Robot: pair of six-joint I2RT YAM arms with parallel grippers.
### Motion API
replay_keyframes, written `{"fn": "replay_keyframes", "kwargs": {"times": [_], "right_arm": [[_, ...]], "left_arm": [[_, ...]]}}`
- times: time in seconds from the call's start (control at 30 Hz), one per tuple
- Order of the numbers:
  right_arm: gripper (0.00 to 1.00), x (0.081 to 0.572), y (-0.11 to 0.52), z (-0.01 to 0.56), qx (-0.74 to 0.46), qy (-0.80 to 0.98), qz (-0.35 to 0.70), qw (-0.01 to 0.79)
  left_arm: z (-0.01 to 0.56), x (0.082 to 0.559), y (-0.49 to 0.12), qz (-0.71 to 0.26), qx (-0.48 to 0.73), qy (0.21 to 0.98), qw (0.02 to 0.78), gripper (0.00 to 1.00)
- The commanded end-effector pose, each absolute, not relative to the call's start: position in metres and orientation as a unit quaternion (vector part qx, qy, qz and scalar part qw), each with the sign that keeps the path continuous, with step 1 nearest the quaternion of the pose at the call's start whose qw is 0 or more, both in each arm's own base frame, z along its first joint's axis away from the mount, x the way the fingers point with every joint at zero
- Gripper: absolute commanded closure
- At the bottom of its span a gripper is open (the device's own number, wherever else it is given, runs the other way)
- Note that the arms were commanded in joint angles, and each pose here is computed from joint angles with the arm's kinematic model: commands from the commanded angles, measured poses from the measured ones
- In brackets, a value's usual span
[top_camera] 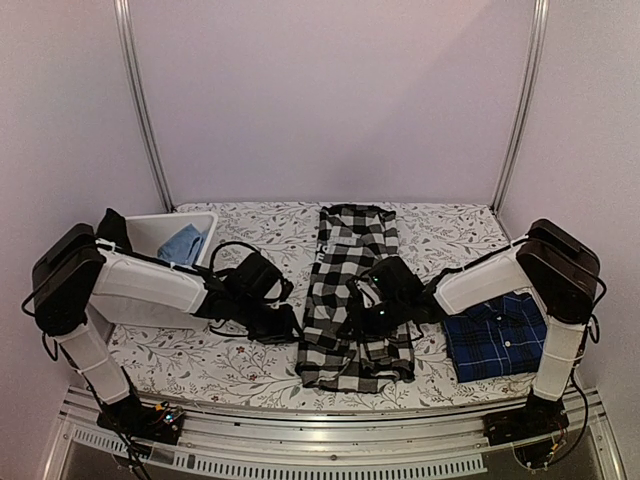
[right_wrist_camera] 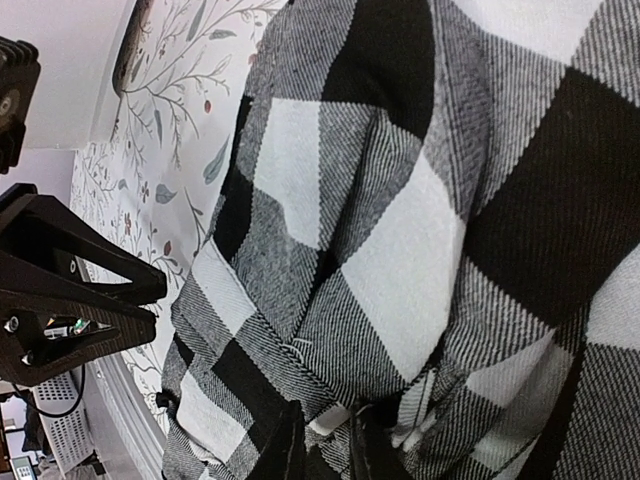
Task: Fold and stack the long sleeve shirts
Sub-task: Smooth out the rectangle-folded shirt at the center of the board, then pick up the rectangle-folded shirt from the center of the board.
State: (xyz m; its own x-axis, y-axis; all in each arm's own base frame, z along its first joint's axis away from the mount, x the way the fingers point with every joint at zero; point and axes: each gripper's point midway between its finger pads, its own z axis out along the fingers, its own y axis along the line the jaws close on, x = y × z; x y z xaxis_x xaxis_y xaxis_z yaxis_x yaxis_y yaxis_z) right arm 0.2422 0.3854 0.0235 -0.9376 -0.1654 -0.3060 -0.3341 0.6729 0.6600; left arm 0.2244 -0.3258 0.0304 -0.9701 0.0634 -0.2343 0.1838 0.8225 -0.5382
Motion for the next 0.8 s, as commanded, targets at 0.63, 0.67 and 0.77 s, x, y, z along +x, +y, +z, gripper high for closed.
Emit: {"fn": "replay_keyframes", "kwargs": {"times": [0.63, 0.67, 0.77], "right_arm": [[0.68, 0.223, 0.273, 0.079, -0.019, 0.929, 0.331, 0.162], [0.66, 0.221, 0.267, 0.076, -0.017, 0.93, 0.331, 0.159], [0.63, 0.223, 0.254, 0.071, -0.015, 0.93, 0.335, 0.152]], "left_arm": [[0.057, 0.241, -0.308, -0.337, 0.1, 0.931, 0.098, 0.7], [0.055, 0.243, -0.309, -0.335, 0.101, 0.932, 0.096, 0.69], [0.05, 0.246, -0.316, -0.341, 0.103, 0.93, 0.091, 0.67]]}}
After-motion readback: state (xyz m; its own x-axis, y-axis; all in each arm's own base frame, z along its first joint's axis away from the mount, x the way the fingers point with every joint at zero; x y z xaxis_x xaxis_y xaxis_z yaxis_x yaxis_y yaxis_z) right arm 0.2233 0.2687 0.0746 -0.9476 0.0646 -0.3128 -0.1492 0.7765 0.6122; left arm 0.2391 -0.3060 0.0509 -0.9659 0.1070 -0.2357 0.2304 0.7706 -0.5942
